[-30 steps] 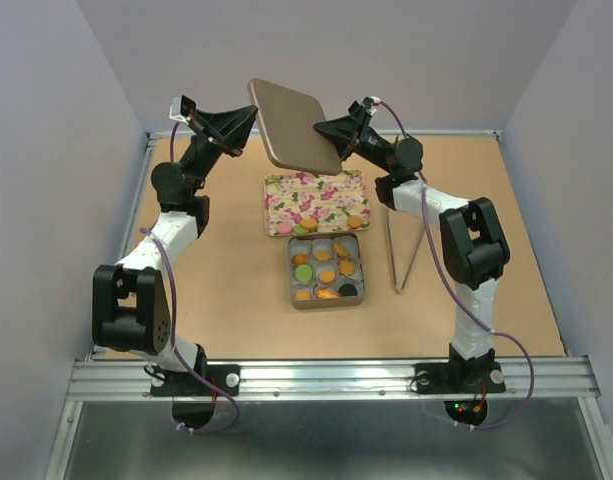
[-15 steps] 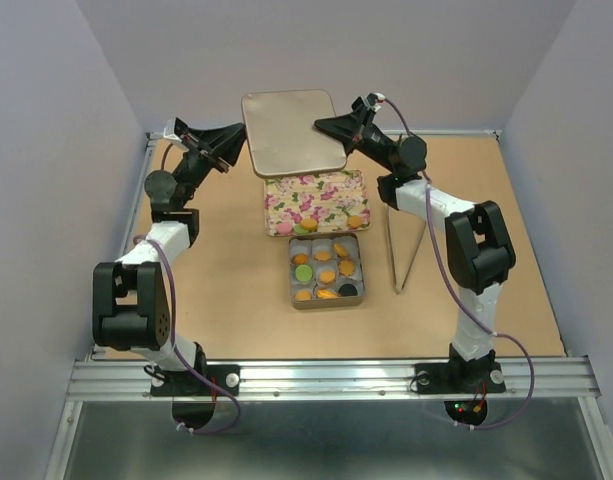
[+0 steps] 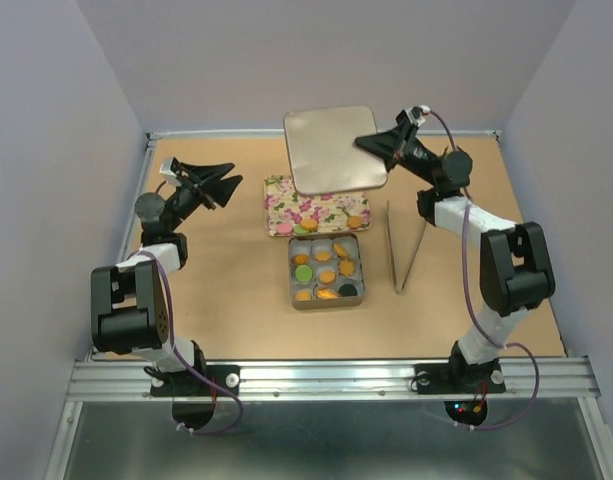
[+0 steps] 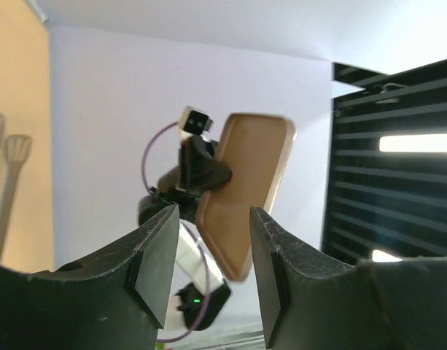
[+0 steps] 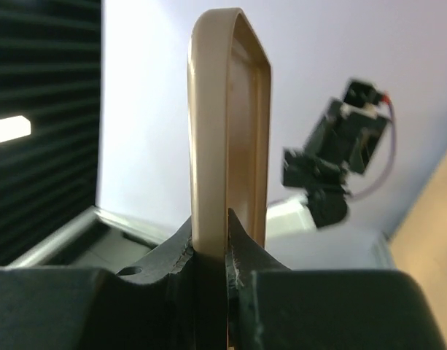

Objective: Pack the cookies

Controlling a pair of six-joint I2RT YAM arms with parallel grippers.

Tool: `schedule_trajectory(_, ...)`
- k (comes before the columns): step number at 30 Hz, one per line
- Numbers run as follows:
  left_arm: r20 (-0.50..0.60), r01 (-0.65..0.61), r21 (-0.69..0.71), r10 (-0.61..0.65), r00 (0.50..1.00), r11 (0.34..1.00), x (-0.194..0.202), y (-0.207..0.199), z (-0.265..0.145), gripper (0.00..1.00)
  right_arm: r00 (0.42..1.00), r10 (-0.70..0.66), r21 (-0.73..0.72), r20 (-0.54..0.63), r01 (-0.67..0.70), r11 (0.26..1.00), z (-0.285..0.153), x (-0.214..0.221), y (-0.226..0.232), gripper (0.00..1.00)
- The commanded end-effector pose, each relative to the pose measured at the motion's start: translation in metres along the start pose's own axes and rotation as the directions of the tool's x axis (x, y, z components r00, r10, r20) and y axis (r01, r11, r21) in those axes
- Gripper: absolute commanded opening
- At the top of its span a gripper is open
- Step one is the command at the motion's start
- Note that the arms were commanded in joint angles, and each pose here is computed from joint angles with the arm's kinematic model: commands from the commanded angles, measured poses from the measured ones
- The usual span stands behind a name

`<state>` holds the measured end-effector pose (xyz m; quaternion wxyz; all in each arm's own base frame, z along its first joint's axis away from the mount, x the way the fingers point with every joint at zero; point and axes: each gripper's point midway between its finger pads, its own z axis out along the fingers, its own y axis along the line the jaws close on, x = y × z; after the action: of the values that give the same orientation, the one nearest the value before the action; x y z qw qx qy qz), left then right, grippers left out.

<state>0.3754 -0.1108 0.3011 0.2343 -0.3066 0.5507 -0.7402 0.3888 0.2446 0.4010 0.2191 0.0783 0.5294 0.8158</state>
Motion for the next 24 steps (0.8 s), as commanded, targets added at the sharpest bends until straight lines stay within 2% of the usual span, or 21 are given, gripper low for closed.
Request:
schedule_trajectory(1,-0.072,-0.648,0.316,0.699,0.712,0.693,0.079,-0.046,-0.032,0.54,0.911,-0.368,-0.089,-0.188,0.358,0.93,-0.031,0.082,0.017,0.0)
schedule_trajectory(2,-0.069,-0.68,0.255,0.714,0.697,0.688,0.071,-0.037,-0.028,0.54,0.91,-0.366,-0.048,-0.192,0.364,0.93,-0.035,0.085,0.008,0.01)
schedule_trajectory(3,-0.045,-0.73,0.199,0.75,0.66,0.654,0.067,-0.039,-0.027,0.54,0.909,-0.368,-0.008,-0.195,0.373,0.928,-0.047,0.095,0.003,0.01)
schedule_trajectory(4,-0.089,-0.646,-0.06,0.64,0.763,0.761,0.036,0.008,-0.024,0.54,0.883,-0.426,0.022,-0.194,0.439,0.898,-0.051,0.095,-0.009,0.01)
schedule_trajectory(5,-0.08,-0.7,-0.15,0.698,0.712,0.698,0.023,0.007,-0.02,0.54,0.912,-0.359,0.119,-0.197,0.386,0.915,-0.058,0.095,-0.029,0.0)
schedule_trajectory(6,-0.054,-0.802,-0.296,0.829,0.556,0.519,-0.008,0.017,-0.024,0.54,0.914,-0.358,0.157,-0.189,0.388,0.908,-0.067,0.1,-0.037,0.0)
schedule_trajectory(7,-0.111,-0.757,-0.414,0.798,0.593,0.505,-0.013,0.042,-0.033,0.54,0.898,-0.393,0.178,-0.197,0.427,0.887,-0.073,0.101,-0.046,0.01)
schedule_trajectory(8,-0.118,-0.76,-0.452,0.813,0.57,0.467,-0.02,0.045,-0.037,0.53,0.913,-0.353,0.229,-0.205,0.396,0.889,-0.078,0.104,-0.059,0.01)
schedule_trajectory(9,-0.125,-0.763,-0.48,0.827,0.548,0.433,-0.026,0.051,-0.041,0.53,0.912,-0.352,0.246,-0.211,0.398,0.884,-0.082,0.107,-0.066,0.01)
schedule_trajectory(17,-0.191,-0.721,-0.538,0.77,0.609,0.437,-0.012,0.111,-0.053,0.51,0.95,-0.275,0.389,-0.148,0.311,0.867,-0.109,0.106,-0.13,0.0)
schedule_trajectory(24,-0.24,-0.707,-0.531,0.718,0.654,0.467,0.007,0.149,-0.042,0.49,0.984,-0.173,0.32,-0.041,0.177,0.931,-0.113,0.108,-0.14,0.0)
